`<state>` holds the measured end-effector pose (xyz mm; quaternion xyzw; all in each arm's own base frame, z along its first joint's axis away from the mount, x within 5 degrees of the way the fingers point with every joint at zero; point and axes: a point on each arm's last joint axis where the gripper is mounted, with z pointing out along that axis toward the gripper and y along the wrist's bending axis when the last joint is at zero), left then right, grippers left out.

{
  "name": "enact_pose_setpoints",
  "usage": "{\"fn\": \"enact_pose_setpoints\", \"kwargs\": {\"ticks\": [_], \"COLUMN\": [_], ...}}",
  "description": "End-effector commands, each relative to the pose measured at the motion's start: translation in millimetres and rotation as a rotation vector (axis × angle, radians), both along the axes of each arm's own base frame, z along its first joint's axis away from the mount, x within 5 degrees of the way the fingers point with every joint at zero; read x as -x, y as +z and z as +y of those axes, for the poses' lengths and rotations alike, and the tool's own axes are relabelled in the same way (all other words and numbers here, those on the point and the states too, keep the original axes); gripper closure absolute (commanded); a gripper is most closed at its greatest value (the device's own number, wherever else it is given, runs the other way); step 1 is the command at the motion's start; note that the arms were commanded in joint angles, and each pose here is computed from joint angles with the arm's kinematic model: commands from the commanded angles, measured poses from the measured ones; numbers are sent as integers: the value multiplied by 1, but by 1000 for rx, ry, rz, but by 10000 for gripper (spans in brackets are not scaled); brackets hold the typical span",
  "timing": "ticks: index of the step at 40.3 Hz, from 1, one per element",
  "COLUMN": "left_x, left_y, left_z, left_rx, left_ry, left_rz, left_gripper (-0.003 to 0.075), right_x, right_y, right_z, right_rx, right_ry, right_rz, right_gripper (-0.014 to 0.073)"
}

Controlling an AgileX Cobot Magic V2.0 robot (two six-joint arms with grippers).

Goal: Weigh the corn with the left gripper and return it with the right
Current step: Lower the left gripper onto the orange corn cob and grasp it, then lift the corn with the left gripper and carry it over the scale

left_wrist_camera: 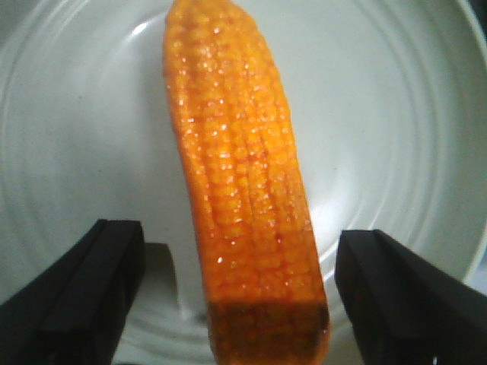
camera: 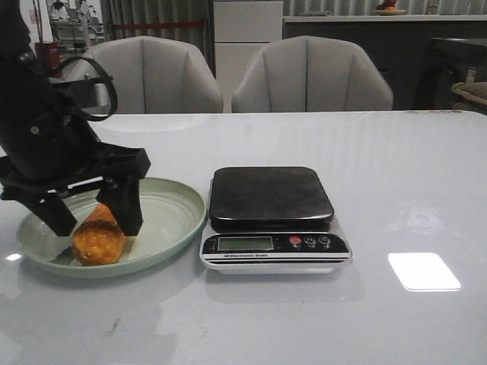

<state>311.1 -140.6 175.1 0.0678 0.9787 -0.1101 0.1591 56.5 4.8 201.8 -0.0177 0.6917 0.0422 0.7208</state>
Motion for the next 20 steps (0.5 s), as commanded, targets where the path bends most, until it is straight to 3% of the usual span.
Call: {"fn": "enact_pose_setpoints", "kwargs": {"ticks": [1,5,11,20], "left_x": [-7,-9,-19,-25], "left_y": [16,21,52,102], "left_z": [-8,-14,-28,-72], "left_rx": [51,52,87,189], "left_ry": [19,-6,-39,-123], "left_rz": [-38,-25,-91,-237], "left_gripper": [230,376,584,603], "right_x": [2,2,2,2], "right_y": [7,7,7,7], "right_z": [-1,-1,-1,-1], "right_rx": [6,6,6,6], "right_ry": [-10,-10,-10,-10], "right_rz": [-91,-91,-91,-91], "right_gripper": [428,428,428,428]}}
